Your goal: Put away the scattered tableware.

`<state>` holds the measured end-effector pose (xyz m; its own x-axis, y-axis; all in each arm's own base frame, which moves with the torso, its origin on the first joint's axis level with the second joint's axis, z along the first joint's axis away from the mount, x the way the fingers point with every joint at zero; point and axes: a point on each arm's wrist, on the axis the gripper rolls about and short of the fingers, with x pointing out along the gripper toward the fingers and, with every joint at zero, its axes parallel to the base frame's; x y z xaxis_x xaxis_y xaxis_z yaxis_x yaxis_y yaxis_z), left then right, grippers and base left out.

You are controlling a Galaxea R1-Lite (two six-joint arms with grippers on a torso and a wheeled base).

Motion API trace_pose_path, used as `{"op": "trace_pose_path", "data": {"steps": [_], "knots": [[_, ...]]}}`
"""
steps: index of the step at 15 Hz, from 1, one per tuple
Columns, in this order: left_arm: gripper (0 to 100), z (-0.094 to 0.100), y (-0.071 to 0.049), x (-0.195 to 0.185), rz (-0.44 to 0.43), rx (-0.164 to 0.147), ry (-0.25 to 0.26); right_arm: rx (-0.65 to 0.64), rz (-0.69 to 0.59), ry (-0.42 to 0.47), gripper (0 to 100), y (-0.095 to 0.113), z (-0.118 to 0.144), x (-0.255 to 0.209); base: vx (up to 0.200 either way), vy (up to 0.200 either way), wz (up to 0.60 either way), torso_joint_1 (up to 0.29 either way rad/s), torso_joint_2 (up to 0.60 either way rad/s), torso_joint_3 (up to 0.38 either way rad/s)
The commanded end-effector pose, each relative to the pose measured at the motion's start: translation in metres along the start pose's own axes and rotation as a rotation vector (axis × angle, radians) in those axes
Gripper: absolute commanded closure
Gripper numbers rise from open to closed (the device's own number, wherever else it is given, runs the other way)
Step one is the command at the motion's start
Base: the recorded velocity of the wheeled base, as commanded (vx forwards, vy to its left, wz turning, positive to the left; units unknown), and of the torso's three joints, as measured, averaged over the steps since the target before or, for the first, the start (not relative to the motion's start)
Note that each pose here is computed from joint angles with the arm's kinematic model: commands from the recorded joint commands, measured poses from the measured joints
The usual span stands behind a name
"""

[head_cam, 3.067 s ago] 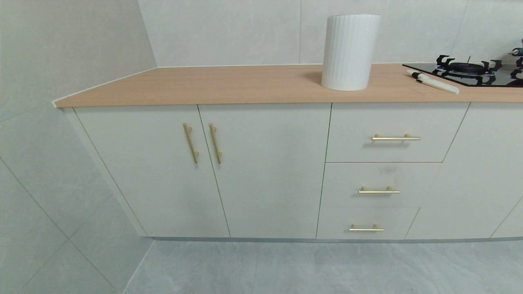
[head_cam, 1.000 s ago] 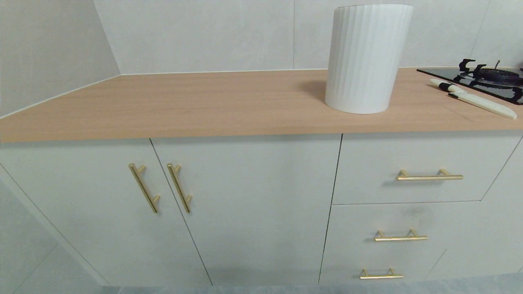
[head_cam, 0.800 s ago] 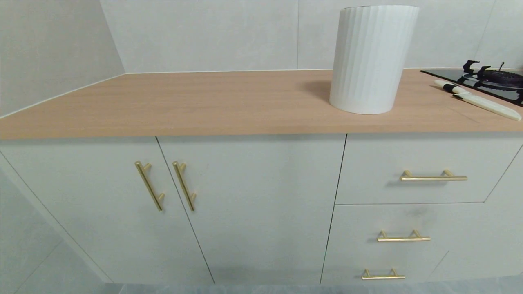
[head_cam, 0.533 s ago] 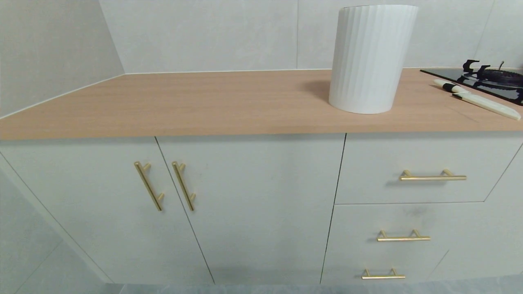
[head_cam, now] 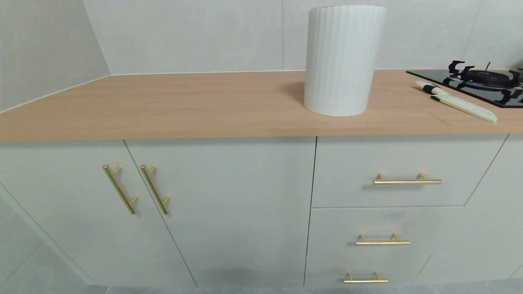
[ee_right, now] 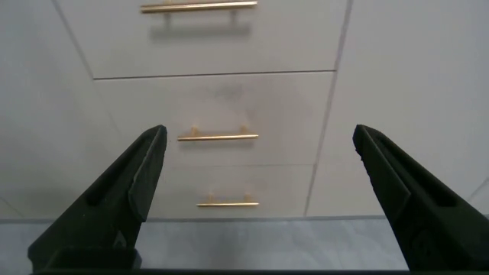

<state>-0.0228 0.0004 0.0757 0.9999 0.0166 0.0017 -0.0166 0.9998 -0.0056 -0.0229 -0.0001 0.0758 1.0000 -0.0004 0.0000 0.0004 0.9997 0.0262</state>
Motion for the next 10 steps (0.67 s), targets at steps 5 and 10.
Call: {"op": "trace_pose_path", "data": {"steps": [5, 10], "knots": [[0, 0.0003, 0.0, -0.0001, 0.002, -0.001, -0.001, 0.0, 0.002, 0.002, 0, 0.0, 0.0, 0.0001, 0.0, -0.12, 0.0, 0.0, 0.0, 0.0], [0, -0.0001, 0.0, 0.0, 0.002, -0.002, 0.0, -0.002, 0.002, 0.002, 0, 0.0, 0.0, 0.0001, 0.0, 0.0, 0.0, 0.0, 0.0, 0.0]]}}
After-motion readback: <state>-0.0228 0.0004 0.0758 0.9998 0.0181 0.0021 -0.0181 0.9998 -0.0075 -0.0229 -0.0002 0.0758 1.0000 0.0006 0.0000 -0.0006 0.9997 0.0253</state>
